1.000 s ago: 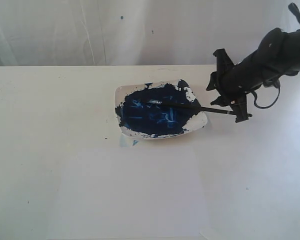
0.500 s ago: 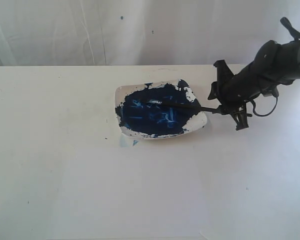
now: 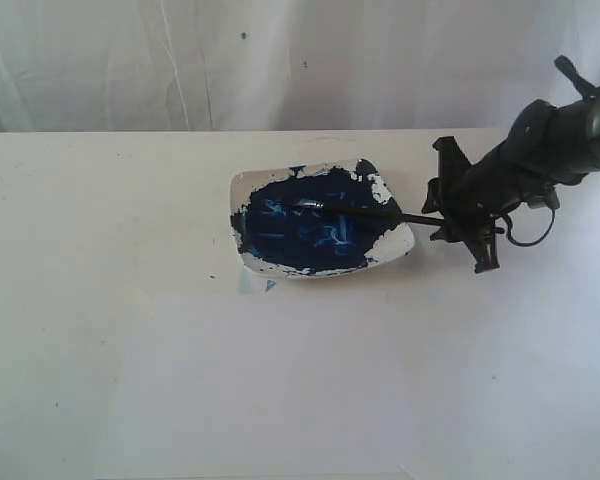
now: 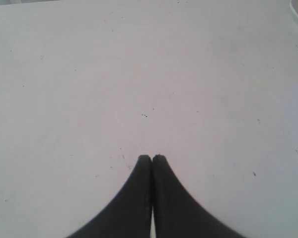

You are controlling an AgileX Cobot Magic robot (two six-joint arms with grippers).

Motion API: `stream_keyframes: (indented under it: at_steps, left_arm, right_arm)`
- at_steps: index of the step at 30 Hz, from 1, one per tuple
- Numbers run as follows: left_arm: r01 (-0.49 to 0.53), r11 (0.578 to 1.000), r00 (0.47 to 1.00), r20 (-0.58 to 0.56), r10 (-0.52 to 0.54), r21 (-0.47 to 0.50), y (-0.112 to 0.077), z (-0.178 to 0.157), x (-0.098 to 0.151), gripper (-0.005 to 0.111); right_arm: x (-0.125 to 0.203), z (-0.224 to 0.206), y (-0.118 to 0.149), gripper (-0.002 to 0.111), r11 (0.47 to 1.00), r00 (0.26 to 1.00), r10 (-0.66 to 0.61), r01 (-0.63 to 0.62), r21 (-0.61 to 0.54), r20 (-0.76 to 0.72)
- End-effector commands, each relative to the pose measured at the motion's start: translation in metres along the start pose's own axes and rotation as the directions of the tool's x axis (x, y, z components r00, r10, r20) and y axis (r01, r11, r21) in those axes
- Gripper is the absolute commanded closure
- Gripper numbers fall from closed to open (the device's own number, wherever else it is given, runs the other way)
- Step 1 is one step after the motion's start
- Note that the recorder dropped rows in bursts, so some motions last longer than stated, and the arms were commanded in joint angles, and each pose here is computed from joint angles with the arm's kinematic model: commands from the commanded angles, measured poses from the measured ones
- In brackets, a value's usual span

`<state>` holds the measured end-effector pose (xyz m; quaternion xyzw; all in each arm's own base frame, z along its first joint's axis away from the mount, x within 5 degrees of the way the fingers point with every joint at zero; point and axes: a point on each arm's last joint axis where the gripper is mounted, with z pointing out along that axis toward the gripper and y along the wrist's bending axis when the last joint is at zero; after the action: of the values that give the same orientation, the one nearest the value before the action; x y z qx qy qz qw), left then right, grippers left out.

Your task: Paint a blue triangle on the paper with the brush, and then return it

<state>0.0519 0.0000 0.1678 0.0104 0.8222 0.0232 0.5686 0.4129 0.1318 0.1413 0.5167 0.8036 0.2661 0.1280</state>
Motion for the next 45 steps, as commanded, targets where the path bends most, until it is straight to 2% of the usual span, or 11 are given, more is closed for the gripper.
stream_keyframes:
  at_steps: [1,7,25,32,45]
  left_arm:
    - [0.014,1.000,1.000,0.001,-0.014,0.006,-0.0005,0.0003,0.0011,0.107]
    - [0.014,1.000,1.000,0.001,-0.014,0.006,-0.0005,0.0003,0.0011,0.107]
    - [0.014,1.000,1.000,0.001,-0.014,0.006,-0.0005,0.0003,0.0011,0.107]
    - [0.014,1.000,1.000,0.001,-0.014,0.006,-0.0005,0.0003,0.0011,0.107]
    - [0.014,1.000,1.000,0.001,-0.014,0.006,-0.0005,0.0003,0.0011,0.107]
  right_arm:
    - [-0.0052,0.0037,-0.0014,0.070,1.000,1.000,0.021,-0.020,-0.013,0.016]
    - [-0.0066,0.0035,0.0014,0.070,0.999,0.999,0.030,-0.028,-0.045,0.031]
    - [-0.0070,0.0105,-0.0034,0.070,0.998,0.998,0.056,-0.055,-0.023,0.026]
    - [-0.0072,0.0105,-0.0031,0.083,0.997,0.997,0.074,-0.073,-0.028,0.028]
    - [-0.0083,0.0104,-0.0013,0.087,0.995,0.996,0.087,-0.085,-0.049,0.037]
